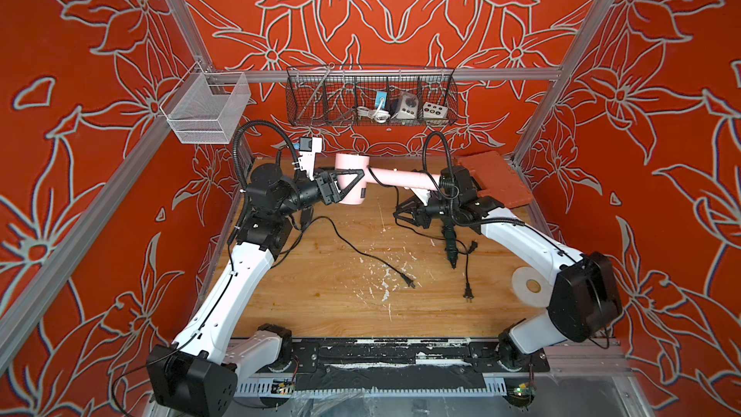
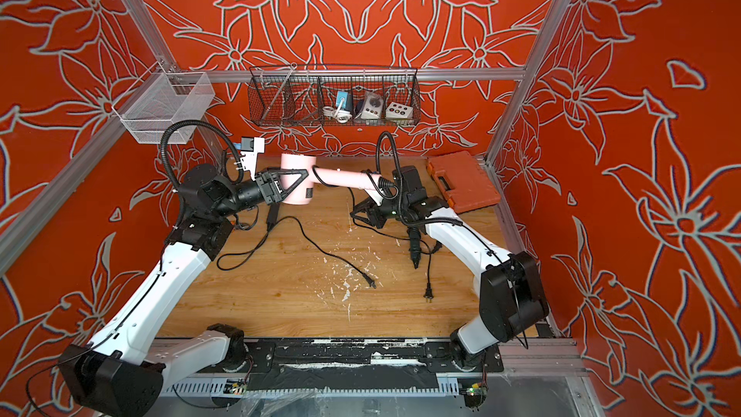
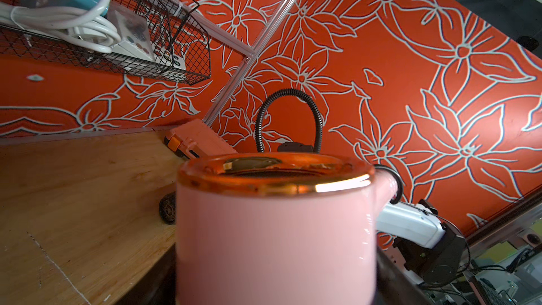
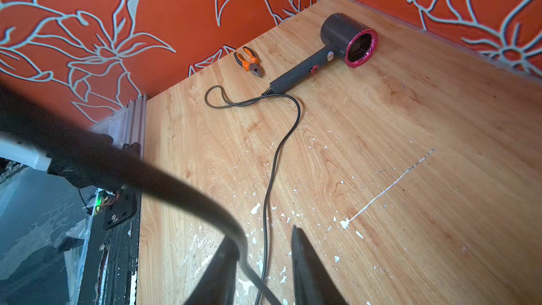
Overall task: Wrap the cord around the hair dryer
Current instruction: Wrap the power cord around the hair dryer.
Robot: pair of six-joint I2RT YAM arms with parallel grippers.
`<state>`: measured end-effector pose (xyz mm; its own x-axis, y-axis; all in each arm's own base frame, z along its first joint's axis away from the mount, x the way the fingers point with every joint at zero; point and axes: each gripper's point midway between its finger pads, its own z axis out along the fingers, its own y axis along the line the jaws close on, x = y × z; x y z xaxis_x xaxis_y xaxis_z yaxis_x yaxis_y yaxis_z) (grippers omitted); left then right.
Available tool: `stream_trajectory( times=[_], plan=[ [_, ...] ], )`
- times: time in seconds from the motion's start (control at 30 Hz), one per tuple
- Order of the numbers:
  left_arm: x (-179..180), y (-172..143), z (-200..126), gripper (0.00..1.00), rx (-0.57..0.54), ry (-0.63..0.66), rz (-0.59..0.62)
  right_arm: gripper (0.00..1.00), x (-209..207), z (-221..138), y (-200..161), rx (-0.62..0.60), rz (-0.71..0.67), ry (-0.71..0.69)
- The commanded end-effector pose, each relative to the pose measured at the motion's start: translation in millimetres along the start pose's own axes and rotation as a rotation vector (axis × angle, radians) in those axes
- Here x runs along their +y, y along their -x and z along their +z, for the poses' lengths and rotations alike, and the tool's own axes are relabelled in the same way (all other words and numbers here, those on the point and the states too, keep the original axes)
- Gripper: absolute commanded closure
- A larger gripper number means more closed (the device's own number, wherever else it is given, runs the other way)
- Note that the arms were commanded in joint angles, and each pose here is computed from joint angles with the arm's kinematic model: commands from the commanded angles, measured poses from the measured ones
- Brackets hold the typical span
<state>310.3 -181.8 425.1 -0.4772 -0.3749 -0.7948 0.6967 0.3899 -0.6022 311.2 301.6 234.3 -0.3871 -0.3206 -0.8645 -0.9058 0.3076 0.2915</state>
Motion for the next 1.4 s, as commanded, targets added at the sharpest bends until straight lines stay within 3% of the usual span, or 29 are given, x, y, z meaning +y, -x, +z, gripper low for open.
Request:
stream_trajectory(
  times=[0.0, 0.4, 0.53, 0.8, 0.9, 1.2, 1.37],
  plan=[
    [-36.5, 34.6, -8.6, 1.0, -0.098, -0.075, 0.091, 0.67, 10.5, -2.1, 9.4, -0.065, -0.002, 0.057],
    [-30.9, 44.9, -9.7, 1.0, -0.135, -0.057, 0.072, 0.62, 19.9, 15.3, -23.5, -0.042, 0.052, 0.121],
    [-25.0, 52.0, -13.2, 1.0, -0.169, -0.027, 0.062, 0.7, 18.6, 20.0, -35.6, -0.006, 0.054, 0.108],
    [-4.2, 67.5, -25.1, 1.0, -0.258, 0.031, 0.008, 0.99, 15.7, 20.5, -52.9, -0.004, 0.067, 0.055],
    [2.1, 70.0, -27.2, 1.0, -0.276, 0.059, 0.005, 1.0, 16.2, 19.3, -55.6, -0.004, 0.067, 0.036],
    [69.5, 70.9, -47.7, 1.0, -0.338, 0.393, 0.02, 1.0, 51.5, 0.3, -65.2, 0.127, -0.075, -0.053],
    [108.4, 58.5, -52.1, 1.0, -0.271, 0.562, 0.037, 1.0, 78.8, -28.8, -46.9, 0.168, -0.164, -0.099]
  ],
)
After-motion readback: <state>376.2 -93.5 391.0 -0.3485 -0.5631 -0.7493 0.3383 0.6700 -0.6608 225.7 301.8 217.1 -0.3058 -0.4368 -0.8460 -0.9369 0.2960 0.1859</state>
